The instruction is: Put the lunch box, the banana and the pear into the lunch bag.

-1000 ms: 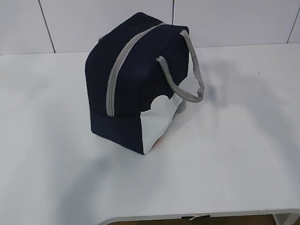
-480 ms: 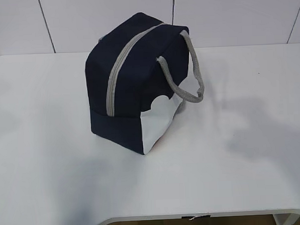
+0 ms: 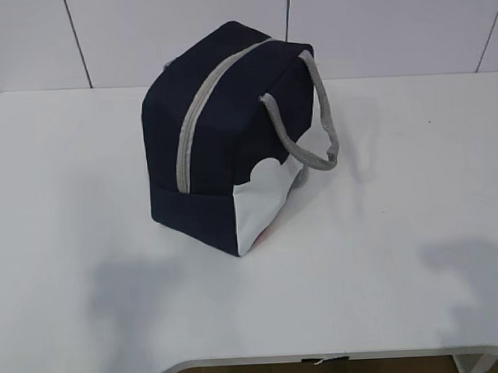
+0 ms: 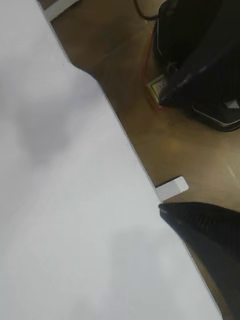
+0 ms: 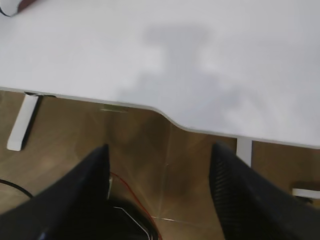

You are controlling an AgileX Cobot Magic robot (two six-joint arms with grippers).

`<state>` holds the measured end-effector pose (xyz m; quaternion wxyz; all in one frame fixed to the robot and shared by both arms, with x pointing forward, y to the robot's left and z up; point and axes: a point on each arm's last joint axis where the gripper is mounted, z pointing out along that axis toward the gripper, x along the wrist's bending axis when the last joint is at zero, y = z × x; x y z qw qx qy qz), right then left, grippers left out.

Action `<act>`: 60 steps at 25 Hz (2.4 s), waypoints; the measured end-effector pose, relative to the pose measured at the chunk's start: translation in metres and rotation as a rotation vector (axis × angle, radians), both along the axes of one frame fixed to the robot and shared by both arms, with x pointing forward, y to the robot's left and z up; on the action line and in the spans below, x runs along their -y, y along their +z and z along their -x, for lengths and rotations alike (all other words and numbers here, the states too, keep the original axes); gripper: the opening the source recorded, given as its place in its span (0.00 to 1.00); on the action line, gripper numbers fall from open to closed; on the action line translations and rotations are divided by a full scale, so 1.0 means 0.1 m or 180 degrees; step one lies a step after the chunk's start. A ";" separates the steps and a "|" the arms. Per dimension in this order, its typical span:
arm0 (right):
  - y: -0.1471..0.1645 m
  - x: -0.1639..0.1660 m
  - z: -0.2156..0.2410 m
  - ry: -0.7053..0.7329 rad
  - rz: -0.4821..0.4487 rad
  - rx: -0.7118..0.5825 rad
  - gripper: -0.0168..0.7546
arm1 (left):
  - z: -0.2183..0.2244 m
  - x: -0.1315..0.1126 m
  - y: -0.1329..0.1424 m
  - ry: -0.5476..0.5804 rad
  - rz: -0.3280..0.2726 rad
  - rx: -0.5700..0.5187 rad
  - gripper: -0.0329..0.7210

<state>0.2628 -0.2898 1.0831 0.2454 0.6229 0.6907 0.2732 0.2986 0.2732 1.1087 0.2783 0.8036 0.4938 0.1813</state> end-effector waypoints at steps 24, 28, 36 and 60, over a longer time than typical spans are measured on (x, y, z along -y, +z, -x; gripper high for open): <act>-0.41 0.06 0.13 -0.0126 0.0223 0.0358 0.67 | 0.26 -0.19 -0.57 0.0059 -0.0026 0.0437 0.62; -0.41 0.06 0.13 -0.0127 0.0222 0.0358 0.67 | 0.26 -0.19 -0.57 0.0059 -0.0026 0.0437 0.62; -0.41 0.06 0.13 -0.0127 0.0222 0.0358 0.67 | 0.27 -0.19 -0.57 0.0073 -0.0020 0.0451 0.62; -0.41 0.05 0.34 -0.0146 0.0247 0.0832 0.67 | 0.67 -0.34 -0.55 0.1392 0.0083 0.1221 0.55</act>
